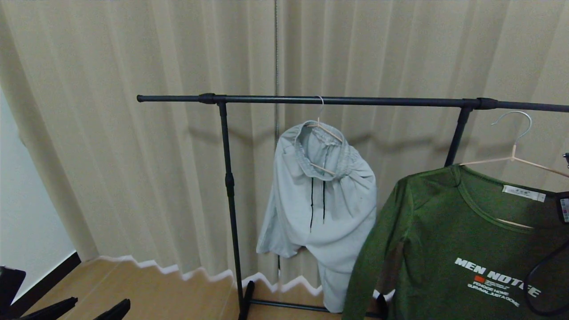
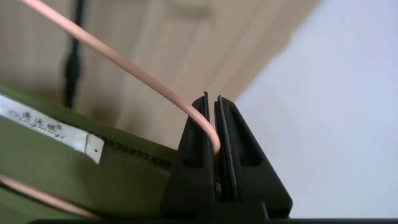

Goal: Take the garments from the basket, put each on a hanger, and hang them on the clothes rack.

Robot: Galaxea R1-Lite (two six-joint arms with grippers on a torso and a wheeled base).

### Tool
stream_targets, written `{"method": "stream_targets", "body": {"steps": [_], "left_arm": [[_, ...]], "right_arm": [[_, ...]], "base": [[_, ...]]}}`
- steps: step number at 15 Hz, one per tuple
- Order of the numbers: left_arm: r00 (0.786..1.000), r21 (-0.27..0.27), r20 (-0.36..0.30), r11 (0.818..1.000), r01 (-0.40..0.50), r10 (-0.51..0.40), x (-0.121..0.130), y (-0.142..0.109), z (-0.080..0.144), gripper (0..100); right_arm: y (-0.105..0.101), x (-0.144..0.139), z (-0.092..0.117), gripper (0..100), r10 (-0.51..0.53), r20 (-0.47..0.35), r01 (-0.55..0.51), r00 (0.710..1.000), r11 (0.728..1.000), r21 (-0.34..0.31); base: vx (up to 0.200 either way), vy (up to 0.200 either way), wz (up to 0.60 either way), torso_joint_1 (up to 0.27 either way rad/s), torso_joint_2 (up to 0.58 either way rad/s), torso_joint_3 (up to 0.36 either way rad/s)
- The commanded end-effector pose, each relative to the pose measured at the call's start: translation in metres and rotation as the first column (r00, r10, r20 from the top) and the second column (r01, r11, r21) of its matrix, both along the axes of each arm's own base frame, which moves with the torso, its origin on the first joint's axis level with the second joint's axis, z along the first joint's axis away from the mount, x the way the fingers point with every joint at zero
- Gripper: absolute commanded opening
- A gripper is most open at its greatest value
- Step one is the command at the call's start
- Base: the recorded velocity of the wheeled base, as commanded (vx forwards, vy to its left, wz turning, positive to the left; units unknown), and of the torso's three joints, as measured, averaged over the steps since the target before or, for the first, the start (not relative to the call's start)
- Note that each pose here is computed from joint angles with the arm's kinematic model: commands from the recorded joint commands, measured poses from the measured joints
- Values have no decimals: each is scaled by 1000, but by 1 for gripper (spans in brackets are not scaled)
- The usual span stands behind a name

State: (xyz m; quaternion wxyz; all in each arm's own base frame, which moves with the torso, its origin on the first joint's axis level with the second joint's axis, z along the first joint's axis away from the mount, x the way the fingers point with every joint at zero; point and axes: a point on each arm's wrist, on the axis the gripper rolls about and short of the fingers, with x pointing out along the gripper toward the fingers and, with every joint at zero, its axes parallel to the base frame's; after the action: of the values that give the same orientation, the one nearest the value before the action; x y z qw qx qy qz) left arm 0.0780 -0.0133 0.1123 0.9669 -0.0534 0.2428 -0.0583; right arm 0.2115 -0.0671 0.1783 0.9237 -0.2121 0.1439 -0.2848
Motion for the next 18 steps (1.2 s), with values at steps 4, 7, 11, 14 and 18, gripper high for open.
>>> {"method": "stream_targets", "body": {"steps": [4, 7, 11, 14, 18], "left_arm": [[1000, 1, 0, 1000, -1, 1, -1, 0, -1, 100], [1000, -1, 11, 1000, 4, -4, -2, 0, 0, 100], [1000, -2, 9, 1000, 5, -5, -2, 0, 0, 100], [1000, -2, 12, 1000, 4, -4, -1, 0, 1, 100], [1000, -3, 17, 1000, 5, -5, -1, 0, 2, 100]], "right_arm": [[-2, 0, 0, 0, -10, 0, 10, 1000, 1000, -1], [-2, 0, 0, 0, -7, -3, 7, 1000, 1000, 1], [-2, 1, 1, 0, -7, 3, 7, 1000, 1000, -1], [-2, 2, 3, 0, -5, 9, 5, 1000, 1000, -3], [0, 10, 14, 0, 14, 45, -13, 999, 1000, -15]], "base": [[100, 0, 0, 1, -1, 1], [200, 0, 0, -1, 4, 5], [50, 0, 0, 3, 2, -1], [0, 0, 0, 0, 0, 0], [200, 0, 0, -4, 0, 4]]}}
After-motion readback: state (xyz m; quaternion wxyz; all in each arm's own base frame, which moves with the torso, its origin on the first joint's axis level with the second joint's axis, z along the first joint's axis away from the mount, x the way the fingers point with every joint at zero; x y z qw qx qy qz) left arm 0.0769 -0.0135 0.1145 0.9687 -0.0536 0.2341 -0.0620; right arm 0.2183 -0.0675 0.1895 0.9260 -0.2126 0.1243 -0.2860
